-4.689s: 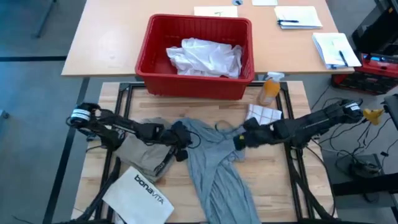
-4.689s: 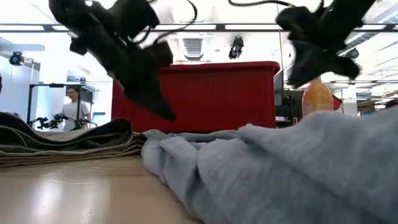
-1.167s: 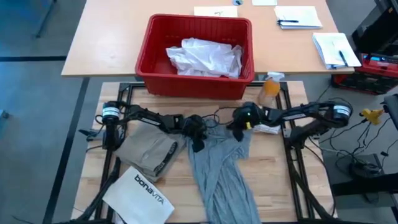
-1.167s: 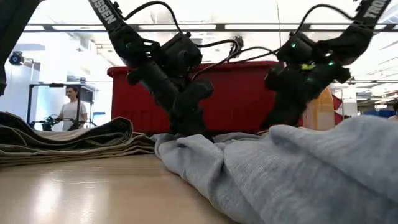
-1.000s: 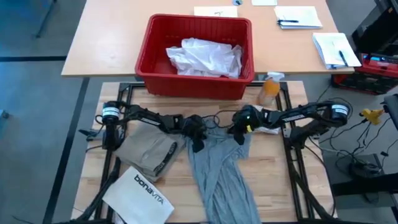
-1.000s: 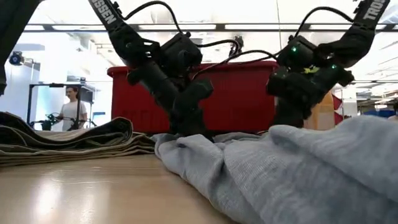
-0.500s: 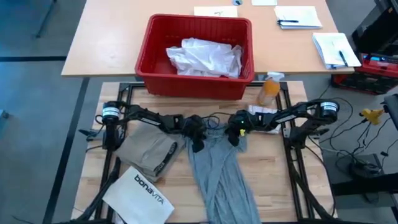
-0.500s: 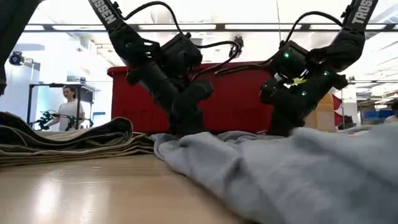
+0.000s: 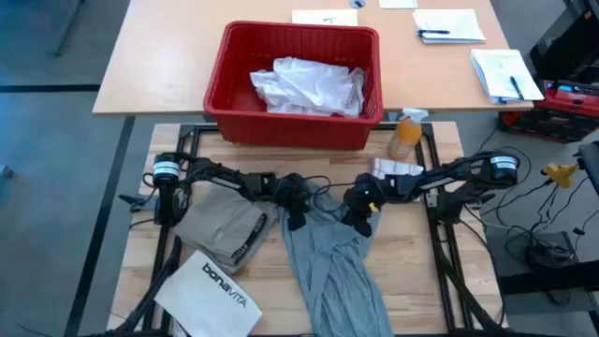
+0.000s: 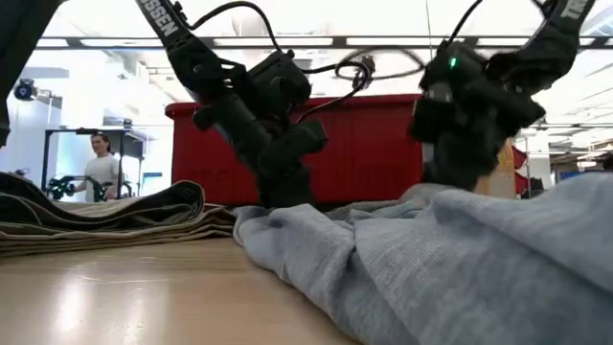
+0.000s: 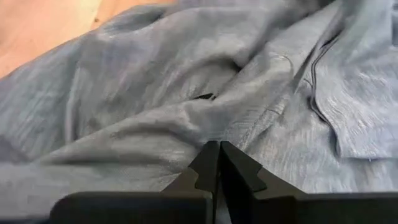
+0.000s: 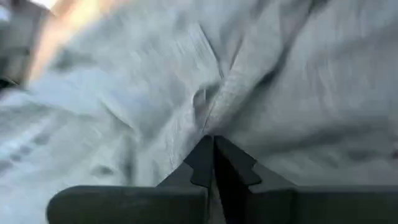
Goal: Fold laundry
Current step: Fold the gray shirt
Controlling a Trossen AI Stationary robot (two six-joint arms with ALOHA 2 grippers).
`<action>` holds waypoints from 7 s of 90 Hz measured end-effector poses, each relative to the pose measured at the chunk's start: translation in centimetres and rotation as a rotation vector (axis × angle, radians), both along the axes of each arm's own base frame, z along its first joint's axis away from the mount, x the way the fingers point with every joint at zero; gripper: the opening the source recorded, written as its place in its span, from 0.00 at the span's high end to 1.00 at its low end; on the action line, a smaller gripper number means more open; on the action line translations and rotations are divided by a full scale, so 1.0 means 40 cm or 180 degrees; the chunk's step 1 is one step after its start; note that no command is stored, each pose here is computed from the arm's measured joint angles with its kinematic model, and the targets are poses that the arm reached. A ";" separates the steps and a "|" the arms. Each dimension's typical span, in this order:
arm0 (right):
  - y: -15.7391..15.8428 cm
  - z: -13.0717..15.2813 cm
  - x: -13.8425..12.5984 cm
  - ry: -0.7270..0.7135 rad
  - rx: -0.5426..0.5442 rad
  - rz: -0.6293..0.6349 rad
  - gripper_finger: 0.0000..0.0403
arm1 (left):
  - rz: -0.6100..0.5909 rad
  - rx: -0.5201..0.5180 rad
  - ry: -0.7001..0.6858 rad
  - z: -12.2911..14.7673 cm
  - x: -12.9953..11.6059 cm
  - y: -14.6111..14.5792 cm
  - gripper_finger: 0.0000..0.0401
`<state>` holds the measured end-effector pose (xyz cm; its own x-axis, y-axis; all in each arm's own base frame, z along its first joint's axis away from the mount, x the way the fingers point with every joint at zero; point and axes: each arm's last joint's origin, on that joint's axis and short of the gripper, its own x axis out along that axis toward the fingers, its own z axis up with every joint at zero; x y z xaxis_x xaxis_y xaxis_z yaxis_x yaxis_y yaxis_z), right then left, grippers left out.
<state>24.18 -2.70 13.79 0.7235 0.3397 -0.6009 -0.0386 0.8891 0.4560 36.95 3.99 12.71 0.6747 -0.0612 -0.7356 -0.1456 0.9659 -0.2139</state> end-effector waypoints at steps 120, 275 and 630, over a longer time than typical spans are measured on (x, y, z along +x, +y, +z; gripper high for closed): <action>-0.178 -0.062 0.101 0.0193 -0.0366 -0.0802 0.85 | -0.0019 -0.0029 0.0079 0.001 -0.006 -0.001 1.00; -0.148 -0.033 -0.016 0.0668 -0.0343 -0.0706 0.69 | -0.0004 -0.0006 0.0035 0.002 -0.004 0.000 1.00; 0.198 -0.023 -0.199 0.0853 -0.0326 -0.1260 1.00 | -0.0162 0.0134 0.0296 -0.002 -0.028 0.011 1.00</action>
